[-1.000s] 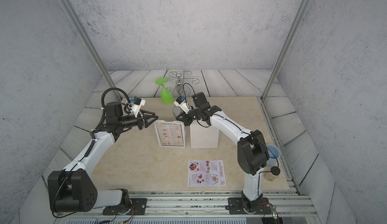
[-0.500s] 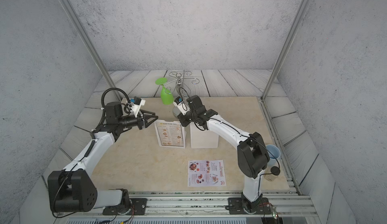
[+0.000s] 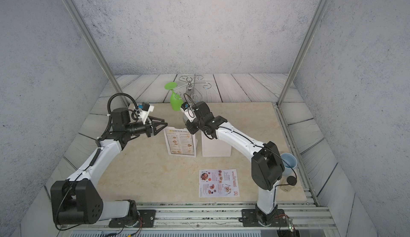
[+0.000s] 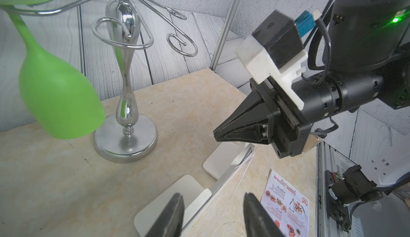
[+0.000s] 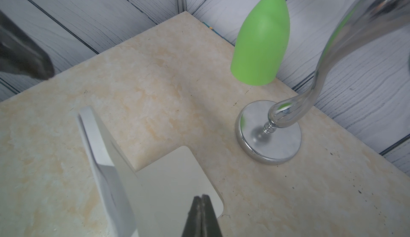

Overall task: Insert the menus into the narrow rack
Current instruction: Insert the menu into the narrow rack.

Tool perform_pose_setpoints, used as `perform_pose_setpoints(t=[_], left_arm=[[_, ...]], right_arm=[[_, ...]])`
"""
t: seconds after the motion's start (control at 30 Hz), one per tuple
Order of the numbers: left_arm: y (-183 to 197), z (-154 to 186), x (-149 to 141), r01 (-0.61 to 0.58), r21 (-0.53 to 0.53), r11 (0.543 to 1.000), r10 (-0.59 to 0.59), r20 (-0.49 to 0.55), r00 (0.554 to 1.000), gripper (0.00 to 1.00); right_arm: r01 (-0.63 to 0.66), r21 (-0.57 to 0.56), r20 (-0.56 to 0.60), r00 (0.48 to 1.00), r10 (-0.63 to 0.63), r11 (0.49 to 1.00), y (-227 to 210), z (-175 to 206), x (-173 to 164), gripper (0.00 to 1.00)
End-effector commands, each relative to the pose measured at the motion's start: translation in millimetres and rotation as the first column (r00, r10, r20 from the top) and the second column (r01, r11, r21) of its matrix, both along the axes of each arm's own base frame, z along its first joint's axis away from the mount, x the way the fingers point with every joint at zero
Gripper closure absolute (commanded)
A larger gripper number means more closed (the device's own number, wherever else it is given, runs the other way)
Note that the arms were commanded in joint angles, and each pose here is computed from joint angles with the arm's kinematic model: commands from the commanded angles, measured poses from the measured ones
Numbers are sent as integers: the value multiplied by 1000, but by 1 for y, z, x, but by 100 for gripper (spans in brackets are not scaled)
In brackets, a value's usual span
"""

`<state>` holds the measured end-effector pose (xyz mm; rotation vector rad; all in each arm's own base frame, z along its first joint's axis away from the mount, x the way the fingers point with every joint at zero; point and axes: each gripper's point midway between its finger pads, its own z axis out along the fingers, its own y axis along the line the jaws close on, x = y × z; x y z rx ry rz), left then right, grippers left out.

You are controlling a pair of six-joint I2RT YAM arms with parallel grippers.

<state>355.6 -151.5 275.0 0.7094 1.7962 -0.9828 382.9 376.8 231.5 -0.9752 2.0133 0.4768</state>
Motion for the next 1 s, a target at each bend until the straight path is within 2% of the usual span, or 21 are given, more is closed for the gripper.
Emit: perform_pose_setpoints(t=[0.0, 0.3, 0.97], left_arm=[[2, 6, -2, 1, -2, 1000, -1, 35, 999, 52], [3, 5, -3, 1, -4, 1000, -1, 33, 999, 52], [2, 6, -4, -1, -4, 1000, 1, 38, 999, 52]], right_arm=[[20, 47, 48, 999, -22, 999, -8, 45, -10, 94], [18, 44, 49, 999, -20, 999, -5, 43, -21, 94], [103, 44, 61, 993, -106, 994, -16, 47, -26, 94]])
